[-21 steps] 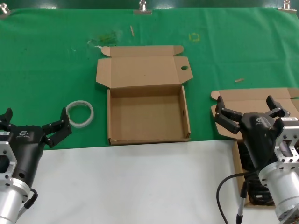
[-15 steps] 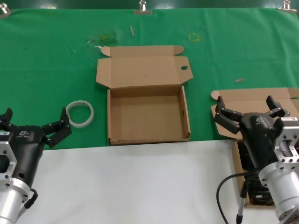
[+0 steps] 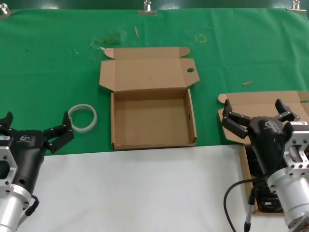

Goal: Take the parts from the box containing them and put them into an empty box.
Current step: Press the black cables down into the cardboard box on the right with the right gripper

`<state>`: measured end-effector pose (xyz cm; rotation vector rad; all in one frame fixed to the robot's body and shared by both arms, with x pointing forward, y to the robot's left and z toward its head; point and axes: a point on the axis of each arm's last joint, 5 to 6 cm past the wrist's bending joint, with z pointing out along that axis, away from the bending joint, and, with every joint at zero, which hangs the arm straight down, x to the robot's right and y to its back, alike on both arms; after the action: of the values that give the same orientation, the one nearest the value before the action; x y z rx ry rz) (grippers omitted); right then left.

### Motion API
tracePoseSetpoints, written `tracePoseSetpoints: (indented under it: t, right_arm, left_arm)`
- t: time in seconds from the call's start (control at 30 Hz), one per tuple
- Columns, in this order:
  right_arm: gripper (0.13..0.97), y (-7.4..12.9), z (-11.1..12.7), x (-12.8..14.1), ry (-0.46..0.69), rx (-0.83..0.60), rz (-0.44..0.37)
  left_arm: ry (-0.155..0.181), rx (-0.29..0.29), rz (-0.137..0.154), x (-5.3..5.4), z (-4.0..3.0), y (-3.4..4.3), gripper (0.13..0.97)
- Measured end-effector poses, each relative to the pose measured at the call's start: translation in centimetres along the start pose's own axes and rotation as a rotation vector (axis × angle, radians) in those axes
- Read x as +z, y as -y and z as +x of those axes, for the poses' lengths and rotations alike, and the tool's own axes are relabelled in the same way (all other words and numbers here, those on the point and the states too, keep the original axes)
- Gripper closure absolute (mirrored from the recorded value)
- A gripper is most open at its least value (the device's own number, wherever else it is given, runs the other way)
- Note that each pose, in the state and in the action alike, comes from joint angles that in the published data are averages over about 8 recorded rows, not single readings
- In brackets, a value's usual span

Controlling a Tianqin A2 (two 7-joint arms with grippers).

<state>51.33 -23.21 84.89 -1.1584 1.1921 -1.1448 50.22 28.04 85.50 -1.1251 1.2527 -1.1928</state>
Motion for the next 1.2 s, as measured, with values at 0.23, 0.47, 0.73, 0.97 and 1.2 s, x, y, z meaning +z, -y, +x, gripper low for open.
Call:
tracePoseSetpoints:
  t: [0.23,0.47,0.73,0.97,1.2]
  right_arm:
    - [0.13,0.4,-2.8,-0.2,-0.062,0.005,-0.027]
    - [0.13,1.3,-5.4,-1.6,-0.208,-0.102,-0.172]
    - [0.13,2.7,-4.7,-2.6,-0.438,-0.431,-0.361]
    - [0.13,2.5,-3.7,-2.0,-0.558,-0.697,-0.626]
    - [0.13,2.6,-3.0,-0.9,-0.452,-0.885,-0.861]
  left_arm:
    - [0.0,0.0,0.0,0.0,0.0,0.0,0.132]
    - [0.0,0.0,0.0,0.0,0.0,0.0,0.132]
    - [0.0,0.0,0.0,0.0,0.0,0.0,0.132]
    - [0.0,0.0,0.0,0.0,0.0,0.0,0.132]
    - [0.0,0.0,0.0,0.0,0.0,0.0,0.132]
